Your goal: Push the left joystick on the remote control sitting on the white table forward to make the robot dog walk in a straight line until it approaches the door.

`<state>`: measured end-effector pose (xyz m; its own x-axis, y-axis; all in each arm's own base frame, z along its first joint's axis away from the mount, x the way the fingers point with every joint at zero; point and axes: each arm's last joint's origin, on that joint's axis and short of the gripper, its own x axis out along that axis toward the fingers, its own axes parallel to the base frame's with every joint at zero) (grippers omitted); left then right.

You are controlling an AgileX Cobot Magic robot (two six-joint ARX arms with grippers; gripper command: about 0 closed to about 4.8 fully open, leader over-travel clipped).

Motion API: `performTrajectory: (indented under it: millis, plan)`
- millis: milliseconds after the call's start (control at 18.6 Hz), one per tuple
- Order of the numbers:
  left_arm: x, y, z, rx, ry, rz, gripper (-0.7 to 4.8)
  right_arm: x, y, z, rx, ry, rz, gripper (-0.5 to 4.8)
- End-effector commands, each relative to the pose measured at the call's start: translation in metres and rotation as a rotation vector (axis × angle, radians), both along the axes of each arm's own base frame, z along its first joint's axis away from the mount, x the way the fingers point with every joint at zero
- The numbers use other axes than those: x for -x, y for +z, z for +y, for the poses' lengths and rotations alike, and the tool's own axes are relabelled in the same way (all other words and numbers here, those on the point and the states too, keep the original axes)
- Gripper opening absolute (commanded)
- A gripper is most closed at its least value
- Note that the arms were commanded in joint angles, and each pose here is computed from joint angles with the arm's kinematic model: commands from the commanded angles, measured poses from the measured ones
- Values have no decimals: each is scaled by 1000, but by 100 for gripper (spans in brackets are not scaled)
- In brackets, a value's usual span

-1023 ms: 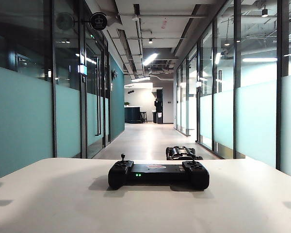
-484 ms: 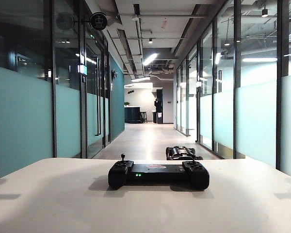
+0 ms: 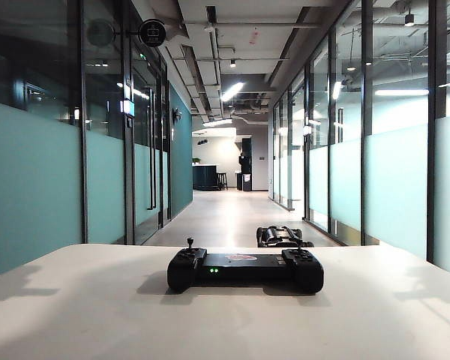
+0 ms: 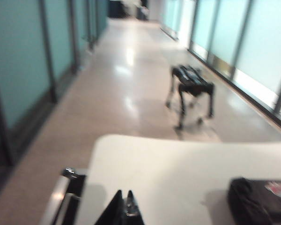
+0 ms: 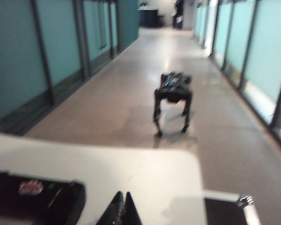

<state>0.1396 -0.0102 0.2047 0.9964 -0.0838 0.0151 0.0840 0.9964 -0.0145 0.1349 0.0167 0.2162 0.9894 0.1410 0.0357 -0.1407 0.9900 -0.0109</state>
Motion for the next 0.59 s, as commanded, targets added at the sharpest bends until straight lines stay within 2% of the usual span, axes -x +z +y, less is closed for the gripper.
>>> performTrajectory:
  millis: [54,215,592]
  plan:
    - [-17,8,-3,-2,-61,19,-6,-9,-1,8,1,51,-7,-6]
    - [-36,9,-6,-3,-106,82,-5,-17,-6,17,8,96,31,-6]
    - [-76,4,-20,-2,-221,157,-6,-37,-28,37,30,176,131,-6]
